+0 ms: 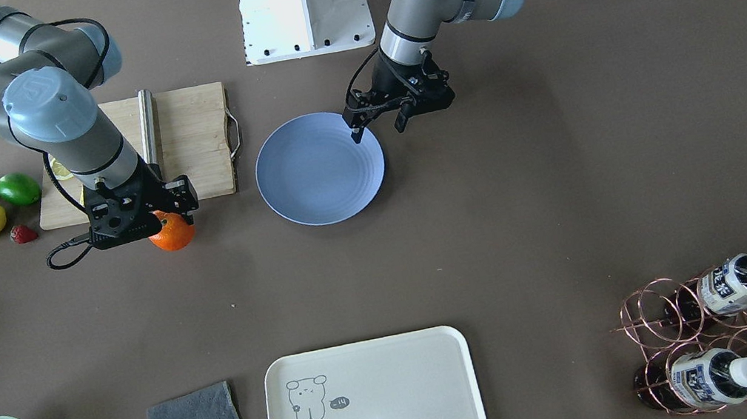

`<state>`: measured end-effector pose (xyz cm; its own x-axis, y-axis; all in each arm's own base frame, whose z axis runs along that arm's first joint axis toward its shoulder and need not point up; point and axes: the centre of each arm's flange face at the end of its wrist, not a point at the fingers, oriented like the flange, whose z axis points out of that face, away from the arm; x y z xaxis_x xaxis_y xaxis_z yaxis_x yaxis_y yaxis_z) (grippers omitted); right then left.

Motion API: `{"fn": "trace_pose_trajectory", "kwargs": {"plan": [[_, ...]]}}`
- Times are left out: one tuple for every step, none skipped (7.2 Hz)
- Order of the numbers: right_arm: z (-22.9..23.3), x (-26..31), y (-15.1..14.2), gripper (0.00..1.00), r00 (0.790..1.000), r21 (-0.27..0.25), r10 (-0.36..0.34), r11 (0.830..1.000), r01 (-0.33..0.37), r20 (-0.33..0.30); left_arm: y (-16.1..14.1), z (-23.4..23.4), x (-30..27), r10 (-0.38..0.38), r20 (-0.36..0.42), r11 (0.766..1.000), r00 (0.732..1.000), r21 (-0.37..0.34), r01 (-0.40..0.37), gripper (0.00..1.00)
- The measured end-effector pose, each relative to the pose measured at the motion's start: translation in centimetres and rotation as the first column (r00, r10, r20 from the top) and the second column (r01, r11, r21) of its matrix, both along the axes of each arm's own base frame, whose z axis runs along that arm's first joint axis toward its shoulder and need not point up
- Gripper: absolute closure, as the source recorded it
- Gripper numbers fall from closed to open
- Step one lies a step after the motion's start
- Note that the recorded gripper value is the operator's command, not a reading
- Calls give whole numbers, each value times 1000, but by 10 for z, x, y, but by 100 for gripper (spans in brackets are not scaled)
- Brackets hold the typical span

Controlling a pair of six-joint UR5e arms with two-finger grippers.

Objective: Pick orange to plate
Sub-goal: 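Carry the orange over the plate with the right gripper while the left draws back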

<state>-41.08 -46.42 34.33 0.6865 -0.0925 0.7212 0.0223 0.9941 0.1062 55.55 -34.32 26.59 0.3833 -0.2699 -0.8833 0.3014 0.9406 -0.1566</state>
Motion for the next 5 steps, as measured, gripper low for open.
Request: {"fn": "trace_pose_trajectory", "kwargs": {"plan": [[-39,3,6,100,1000,-17,7,1000,-6,13,-1,-2,1,-4,-2,1000,1000,3,4,4],[-76,-10,18,100,999,-48,20,999,-18,32,-1,-4,-1,-8,-6,1000,1000,7,8,4],[-107,-33,36,100,998,-69,26,997,-22,53,-4,-7,-7,-10,-12,1000,1000,11,10,4],[-130,-63,58,100,997,-76,34,997,-29,62,-12,-4,-20,2,-14,1000,1000,9,-2,4],[-145,-94,79,100,997,-79,46,996,-41,60,-27,10,-43,31,-4,1000,1000,5,-31,4]]}}
